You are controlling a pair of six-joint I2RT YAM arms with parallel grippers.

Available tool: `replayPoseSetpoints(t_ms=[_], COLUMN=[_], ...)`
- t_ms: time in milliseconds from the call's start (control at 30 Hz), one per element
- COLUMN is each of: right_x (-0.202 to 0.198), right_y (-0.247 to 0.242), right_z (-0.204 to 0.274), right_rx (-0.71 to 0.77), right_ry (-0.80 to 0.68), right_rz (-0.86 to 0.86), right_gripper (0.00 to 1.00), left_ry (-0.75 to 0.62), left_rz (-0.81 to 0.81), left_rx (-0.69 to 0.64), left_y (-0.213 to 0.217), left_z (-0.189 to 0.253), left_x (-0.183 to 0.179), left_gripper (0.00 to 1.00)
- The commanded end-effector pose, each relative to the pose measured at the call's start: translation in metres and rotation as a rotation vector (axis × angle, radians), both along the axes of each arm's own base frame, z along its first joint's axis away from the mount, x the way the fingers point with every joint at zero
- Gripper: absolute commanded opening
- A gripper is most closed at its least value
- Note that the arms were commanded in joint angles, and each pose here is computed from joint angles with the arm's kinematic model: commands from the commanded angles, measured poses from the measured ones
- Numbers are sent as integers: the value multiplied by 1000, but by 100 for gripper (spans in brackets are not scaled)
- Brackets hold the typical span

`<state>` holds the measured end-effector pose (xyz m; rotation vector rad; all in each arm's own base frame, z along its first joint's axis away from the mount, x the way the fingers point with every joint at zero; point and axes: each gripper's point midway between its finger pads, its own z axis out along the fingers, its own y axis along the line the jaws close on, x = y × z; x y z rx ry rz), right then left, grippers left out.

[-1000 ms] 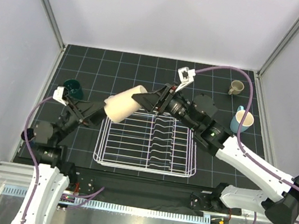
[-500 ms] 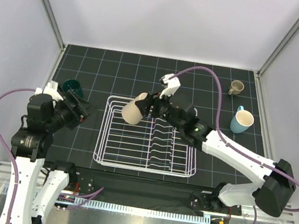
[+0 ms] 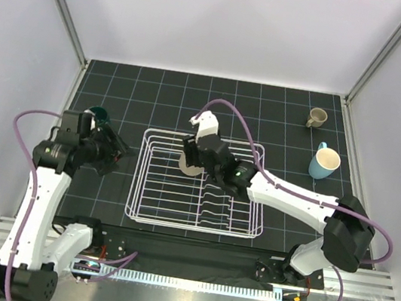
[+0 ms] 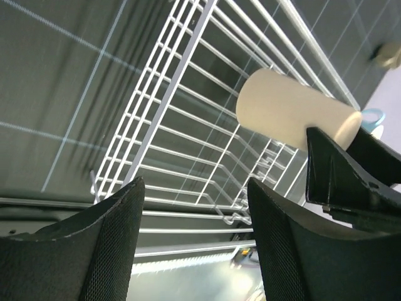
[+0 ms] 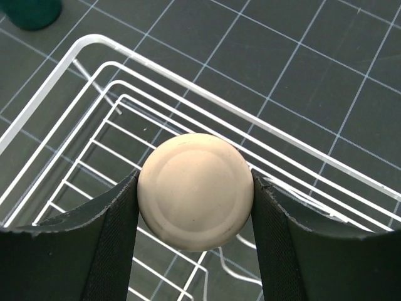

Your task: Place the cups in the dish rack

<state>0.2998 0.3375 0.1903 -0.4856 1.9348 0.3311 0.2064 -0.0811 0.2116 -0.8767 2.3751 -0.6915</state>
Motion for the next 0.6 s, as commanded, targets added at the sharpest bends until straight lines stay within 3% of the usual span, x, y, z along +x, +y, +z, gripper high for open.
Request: replayPoseSetpoints(t_ms=[0,233,567], right_x=[1,10,7], right_y=[11,7,6], right_z=[32,15,-23], right_rx=[0,-91,-144], right_ry=[-109,-153,-108], right_rz=[-26,-39,-24], right_gripper=[4,4,4], left_ry=[23,76,40], left_rz=[-83,-144,-197], left_rx=[44,95,241], left_y=[-5,-5,5], left_z=[12,7,20], left_x=[-9,-15,-4], left_gripper=[65,64,65])
